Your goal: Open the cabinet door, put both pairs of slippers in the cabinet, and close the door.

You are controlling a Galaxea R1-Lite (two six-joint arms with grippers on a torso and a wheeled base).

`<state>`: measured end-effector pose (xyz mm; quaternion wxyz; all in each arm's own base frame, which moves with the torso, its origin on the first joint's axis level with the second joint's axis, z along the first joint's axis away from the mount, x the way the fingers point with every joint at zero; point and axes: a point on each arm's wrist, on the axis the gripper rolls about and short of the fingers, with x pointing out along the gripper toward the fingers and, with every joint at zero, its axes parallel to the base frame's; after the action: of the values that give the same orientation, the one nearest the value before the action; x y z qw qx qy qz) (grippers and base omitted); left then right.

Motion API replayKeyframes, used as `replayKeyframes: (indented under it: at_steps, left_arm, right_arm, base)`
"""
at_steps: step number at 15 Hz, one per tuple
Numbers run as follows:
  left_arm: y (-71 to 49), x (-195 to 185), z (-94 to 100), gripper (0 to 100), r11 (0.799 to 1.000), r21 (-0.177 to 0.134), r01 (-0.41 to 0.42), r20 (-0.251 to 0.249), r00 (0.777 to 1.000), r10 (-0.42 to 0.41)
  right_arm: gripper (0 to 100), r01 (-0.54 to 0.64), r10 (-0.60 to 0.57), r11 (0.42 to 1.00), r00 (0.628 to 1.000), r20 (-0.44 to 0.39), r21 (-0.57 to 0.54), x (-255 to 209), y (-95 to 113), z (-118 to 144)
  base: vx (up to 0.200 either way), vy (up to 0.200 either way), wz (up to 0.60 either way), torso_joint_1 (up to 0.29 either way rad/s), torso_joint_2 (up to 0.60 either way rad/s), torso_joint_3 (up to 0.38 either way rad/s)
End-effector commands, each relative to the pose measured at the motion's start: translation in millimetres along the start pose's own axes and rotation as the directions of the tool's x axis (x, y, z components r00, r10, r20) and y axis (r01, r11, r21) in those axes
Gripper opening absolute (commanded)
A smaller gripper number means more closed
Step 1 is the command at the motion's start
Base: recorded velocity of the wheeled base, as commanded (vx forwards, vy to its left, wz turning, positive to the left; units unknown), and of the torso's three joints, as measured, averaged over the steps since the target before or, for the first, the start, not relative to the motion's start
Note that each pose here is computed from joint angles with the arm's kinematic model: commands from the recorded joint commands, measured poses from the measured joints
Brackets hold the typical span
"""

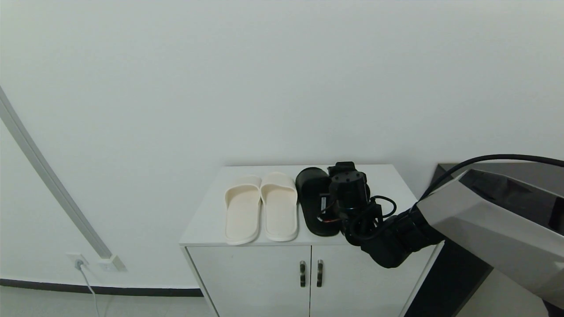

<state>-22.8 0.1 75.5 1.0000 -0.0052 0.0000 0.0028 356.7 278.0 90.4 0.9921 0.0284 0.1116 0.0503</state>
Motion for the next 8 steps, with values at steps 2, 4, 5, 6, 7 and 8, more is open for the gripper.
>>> replayKeyframes:
  at_steps: [2, 4, 5, 6, 7, 8]
  left_arm:
    - [0.0, 0, 0.0, 0, 1.0, 0.0, -0.001, -0.002, 1.0, 0.001]
    - [0.0, 0, 0.5, 0, 1.0, 0.0, -0.001, 0.0, 1.0, 0.001]
    - [0.0, 0, 0.0, 0, 1.0, 0.0, -0.001, -0.002, 1.0, 0.001]
    - [0.0, 0, 0.0, 0, 1.0, 0.0, -0.001, -0.002, 1.0, 0.001]
    - [0.0, 0, 0.0, 0, 1.0, 0.0, -0.001, -0.002, 1.0, 0.001]
    - [0.0, 0, 0.0, 0, 1.0, 0.0, -0.001, -0.002, 1.0, 0.001]
  right_arm:
    - [0, -0.003, 0.003, 1.0, 1.0, 0.015, 0.01, -4, -1, 8]
    - [0, -0.004, 0.003, 1.0, 1.0, 0.026, 0.017, -9, -3, 16]
    - [0, -0.008, 0.007, 1.0, 0.999, 0.039, 0.025, -14, -4, 23]
    - [0, -0.011, 0.01, 1.0, 0.999, 0.045, 0.026, -22, -8, 32]
    - [0, -0.014, 0.012, 1.0, 0.999, 0.049, 0.027, -31, -12, 37]
    - [0, -0.022, 0.021, 1.0, 0.998, 0.051, 0.02, -42, -17, 44]
  base:
    - [0.0, 0.0, 0.0, 0.0, 0.0, 0.0]
    - [0.0, 0.0, 0.0, 0.0, 0.0, 0.0]
    - [0.0, 0.0, 0.0, 0.0, 0.0, 0.0]
    - [0.0, 0.0, 0.0, 0.0, 0.0, 0.0]
    - [0.0, 0.0, 0.0, 0.0, 0.0, 0.0]
    - [0.0, 0.0, 0.0, 0.0, 0.0, 0.0]
